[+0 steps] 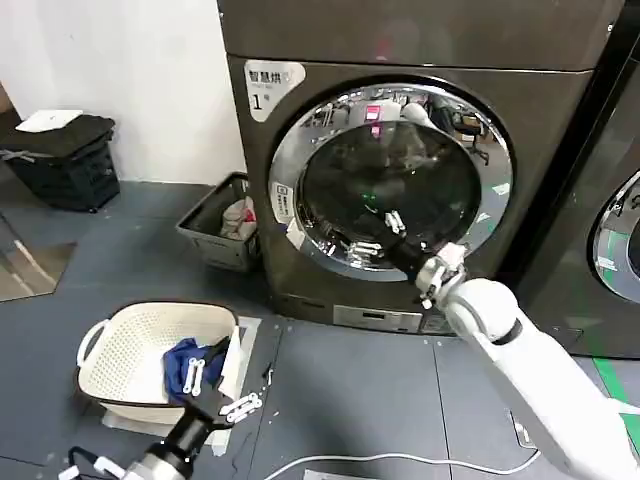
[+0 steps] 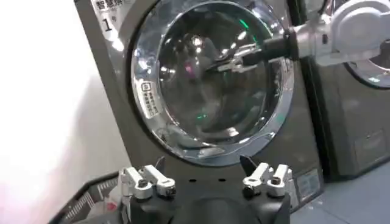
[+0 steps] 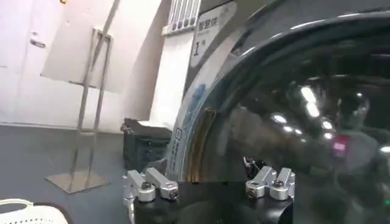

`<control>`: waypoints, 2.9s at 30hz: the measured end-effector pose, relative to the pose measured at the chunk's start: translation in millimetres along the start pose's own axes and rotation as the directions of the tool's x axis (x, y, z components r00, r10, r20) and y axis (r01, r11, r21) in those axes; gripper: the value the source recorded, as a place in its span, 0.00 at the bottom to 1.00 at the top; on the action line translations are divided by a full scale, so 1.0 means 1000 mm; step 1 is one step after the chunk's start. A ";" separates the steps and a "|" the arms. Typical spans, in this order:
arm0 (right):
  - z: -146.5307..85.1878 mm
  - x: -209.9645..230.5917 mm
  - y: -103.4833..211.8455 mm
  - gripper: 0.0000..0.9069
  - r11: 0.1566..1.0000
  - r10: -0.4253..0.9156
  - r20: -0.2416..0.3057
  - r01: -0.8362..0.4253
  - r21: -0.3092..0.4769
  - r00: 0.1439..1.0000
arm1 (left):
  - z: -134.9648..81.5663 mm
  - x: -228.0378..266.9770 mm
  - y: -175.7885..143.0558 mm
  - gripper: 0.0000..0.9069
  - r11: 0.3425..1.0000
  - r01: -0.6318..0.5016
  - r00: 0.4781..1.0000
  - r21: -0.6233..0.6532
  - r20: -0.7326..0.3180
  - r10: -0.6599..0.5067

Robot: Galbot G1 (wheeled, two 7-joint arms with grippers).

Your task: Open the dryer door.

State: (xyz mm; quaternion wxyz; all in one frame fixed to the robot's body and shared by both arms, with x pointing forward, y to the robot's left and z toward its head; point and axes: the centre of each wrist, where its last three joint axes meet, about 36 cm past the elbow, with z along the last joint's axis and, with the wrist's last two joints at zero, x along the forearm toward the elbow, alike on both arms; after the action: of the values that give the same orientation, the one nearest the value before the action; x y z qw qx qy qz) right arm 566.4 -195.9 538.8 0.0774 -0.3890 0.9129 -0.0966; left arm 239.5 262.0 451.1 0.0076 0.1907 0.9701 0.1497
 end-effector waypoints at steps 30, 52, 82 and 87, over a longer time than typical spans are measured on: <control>0.009 -0.084 0.005 1.00 0.999 -0.035 -0.018 0.036 0.023 0.999 | -0.005 0.007 0.007 1.00 1.000 0.022 1.000 -0.007 -0.005 -0.022; 0.007 -0.131 0.005 1.00 0.996 -0.084 -0.026 0.085 0.015 0.996 | -0.007 0.012 0.012 1.00 0.999 0.039 0.999 -0.012 -0.012 -0.039; 0.005 -0.104 0.002 1.00 0.932 -0.357 -0.011 0.355 -0.078 0.934 | -0.006 0.014 0.019 1.00 0.998 0.054 0.998 -0.015 -0.013 -0.054; 0.000 -0.082 0.002 1.00 0.902 -0.426 0.003 0.425 -0.081 0.905 | -0.005 0.012 0.022 1.00 0.998 0.060 0.998 -0.009 -0.011 -0.060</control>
State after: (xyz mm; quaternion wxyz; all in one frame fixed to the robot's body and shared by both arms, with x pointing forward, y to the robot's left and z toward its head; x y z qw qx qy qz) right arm 620.8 -135.0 543.5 0.0322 -0.5809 0.8097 -0.0773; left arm 236.1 284.8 462.7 0.0076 0.1606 0.9748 0.1545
